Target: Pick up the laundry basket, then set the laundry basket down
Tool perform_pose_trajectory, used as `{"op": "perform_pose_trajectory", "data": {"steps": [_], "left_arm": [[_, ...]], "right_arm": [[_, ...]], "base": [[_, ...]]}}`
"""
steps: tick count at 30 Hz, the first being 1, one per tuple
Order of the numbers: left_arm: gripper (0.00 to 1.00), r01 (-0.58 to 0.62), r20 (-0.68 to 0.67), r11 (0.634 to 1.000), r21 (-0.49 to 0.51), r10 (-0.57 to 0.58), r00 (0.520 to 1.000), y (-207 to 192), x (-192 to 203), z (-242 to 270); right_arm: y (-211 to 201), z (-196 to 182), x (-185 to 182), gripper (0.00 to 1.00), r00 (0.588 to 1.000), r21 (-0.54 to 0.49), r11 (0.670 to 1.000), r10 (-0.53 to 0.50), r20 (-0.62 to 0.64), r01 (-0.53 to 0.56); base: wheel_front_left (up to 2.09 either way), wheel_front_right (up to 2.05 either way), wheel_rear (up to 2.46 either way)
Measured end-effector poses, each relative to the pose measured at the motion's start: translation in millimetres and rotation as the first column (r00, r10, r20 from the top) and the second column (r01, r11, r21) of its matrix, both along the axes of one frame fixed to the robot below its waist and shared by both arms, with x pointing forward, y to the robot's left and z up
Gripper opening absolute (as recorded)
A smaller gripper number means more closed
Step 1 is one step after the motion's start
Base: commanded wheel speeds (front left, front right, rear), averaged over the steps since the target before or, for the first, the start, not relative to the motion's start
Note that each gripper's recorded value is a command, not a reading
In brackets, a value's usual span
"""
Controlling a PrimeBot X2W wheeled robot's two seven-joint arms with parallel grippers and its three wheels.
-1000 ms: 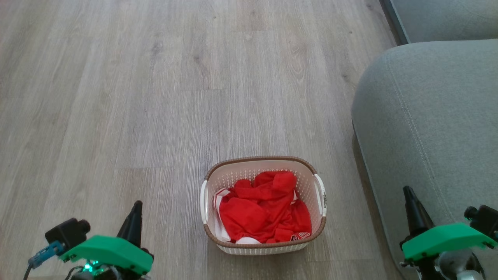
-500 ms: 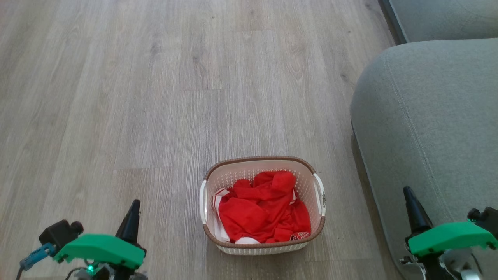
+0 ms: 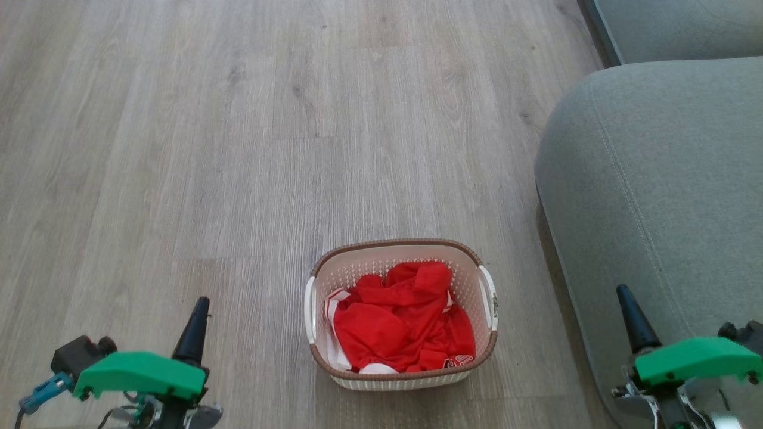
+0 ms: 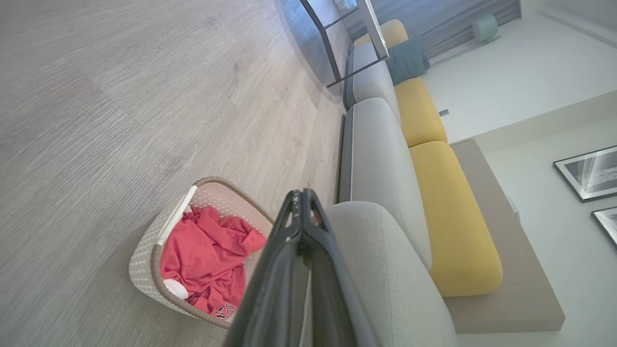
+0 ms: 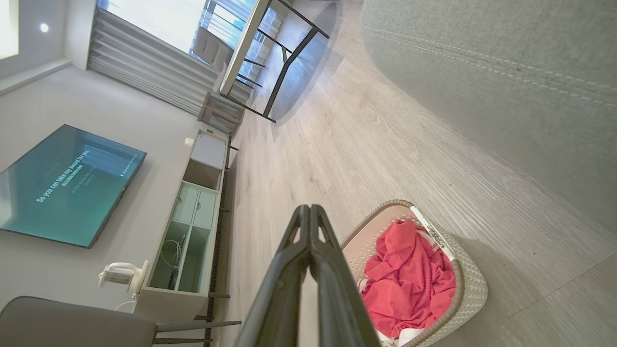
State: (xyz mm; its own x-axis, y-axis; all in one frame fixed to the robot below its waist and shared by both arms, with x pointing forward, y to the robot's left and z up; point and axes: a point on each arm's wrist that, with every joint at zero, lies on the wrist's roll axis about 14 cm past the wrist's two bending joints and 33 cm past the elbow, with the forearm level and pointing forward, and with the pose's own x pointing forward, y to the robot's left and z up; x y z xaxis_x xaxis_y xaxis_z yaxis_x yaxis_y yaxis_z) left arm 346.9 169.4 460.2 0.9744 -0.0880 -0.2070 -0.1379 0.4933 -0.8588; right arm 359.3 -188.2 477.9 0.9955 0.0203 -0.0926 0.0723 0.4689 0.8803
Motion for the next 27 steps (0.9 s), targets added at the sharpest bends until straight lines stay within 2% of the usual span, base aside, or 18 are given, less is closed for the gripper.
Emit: {"op": "perform_pose_trajectory", "data": {"steps": [14,27], "left_arm": [[0.0,-0.036,0.024,0.985,-0.166,0.041,0.999,3.4,10.4,7.1],[0.0,-0.076,0.032,0.948,-0.309,0.09,0.995,11.2,17.6,10.6]], "right_arm": [[-5.6,1.8,6.1,0.0,1.0,0.156,0.987,-0.031,0.002,0.031],[-9.7,0.7,9.5,0.0,0.998,0.305,0.951,-0.058,-0.005,0.057]], "base": [[0.0,0.0,0.0],[0.0,0.0,0.0]]}}
